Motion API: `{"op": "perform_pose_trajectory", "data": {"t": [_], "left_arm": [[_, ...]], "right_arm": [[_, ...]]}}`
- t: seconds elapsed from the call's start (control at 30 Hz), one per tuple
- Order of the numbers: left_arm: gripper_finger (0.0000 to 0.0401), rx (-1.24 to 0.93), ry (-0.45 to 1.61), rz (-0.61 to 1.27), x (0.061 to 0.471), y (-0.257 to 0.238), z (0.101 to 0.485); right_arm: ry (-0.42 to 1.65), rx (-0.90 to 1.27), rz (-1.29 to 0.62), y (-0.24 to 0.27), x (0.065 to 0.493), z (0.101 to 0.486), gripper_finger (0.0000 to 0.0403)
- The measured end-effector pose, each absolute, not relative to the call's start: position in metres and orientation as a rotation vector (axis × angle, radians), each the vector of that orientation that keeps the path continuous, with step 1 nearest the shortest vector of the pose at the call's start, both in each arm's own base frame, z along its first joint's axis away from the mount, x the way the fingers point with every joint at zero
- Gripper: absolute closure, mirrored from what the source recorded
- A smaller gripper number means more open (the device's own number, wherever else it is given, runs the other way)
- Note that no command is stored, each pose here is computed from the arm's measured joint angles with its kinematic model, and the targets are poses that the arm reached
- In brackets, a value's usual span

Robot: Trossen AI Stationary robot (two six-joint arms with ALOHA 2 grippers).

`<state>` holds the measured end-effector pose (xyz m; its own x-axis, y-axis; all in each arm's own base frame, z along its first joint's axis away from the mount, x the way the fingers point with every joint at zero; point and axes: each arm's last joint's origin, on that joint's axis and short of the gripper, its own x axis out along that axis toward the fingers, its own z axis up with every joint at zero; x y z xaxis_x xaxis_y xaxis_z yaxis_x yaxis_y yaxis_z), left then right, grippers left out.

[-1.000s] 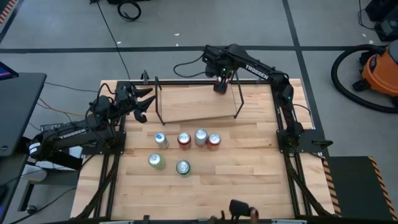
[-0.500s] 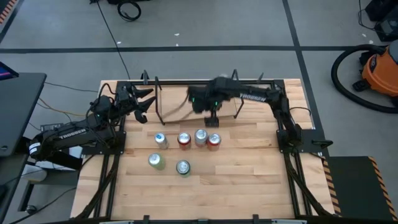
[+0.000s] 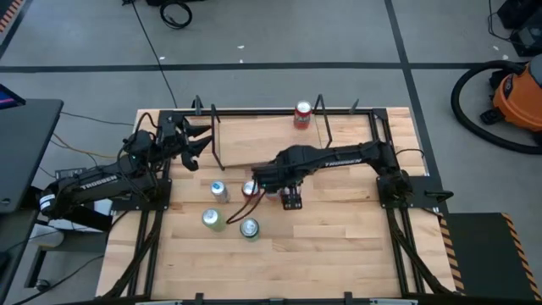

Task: Place canned beverage on shelf
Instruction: Put the red soda can on the shelf aligned with the other red soda can

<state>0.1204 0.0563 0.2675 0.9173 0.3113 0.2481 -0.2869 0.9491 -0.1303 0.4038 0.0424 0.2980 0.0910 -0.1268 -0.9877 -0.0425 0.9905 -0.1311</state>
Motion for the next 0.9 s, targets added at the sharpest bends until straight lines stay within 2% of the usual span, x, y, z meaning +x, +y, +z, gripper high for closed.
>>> {"op": "perform_pose_trajectory", "data": {"t": [0.5,0.77,0.9], "left_arm": [[0.0209,-0.084,-0.234,0.312,0.121,0.057,0.264],[0.0209,-0.08,-0.233,0.313,0.121,0.057,0.264],[0.0209,-0.079,-0.234,0.313,0.121,0.057,0.264]], "right_arm": [[1.562,-0.189,-0.1,0.041,0.403,0.256,0.003],[1.585,-0.01,-0.17,0.031,0.402,0.243,0.0031],[1.591,0.035,-0.217,0.028,0.402,0.238,0.0048]]}}
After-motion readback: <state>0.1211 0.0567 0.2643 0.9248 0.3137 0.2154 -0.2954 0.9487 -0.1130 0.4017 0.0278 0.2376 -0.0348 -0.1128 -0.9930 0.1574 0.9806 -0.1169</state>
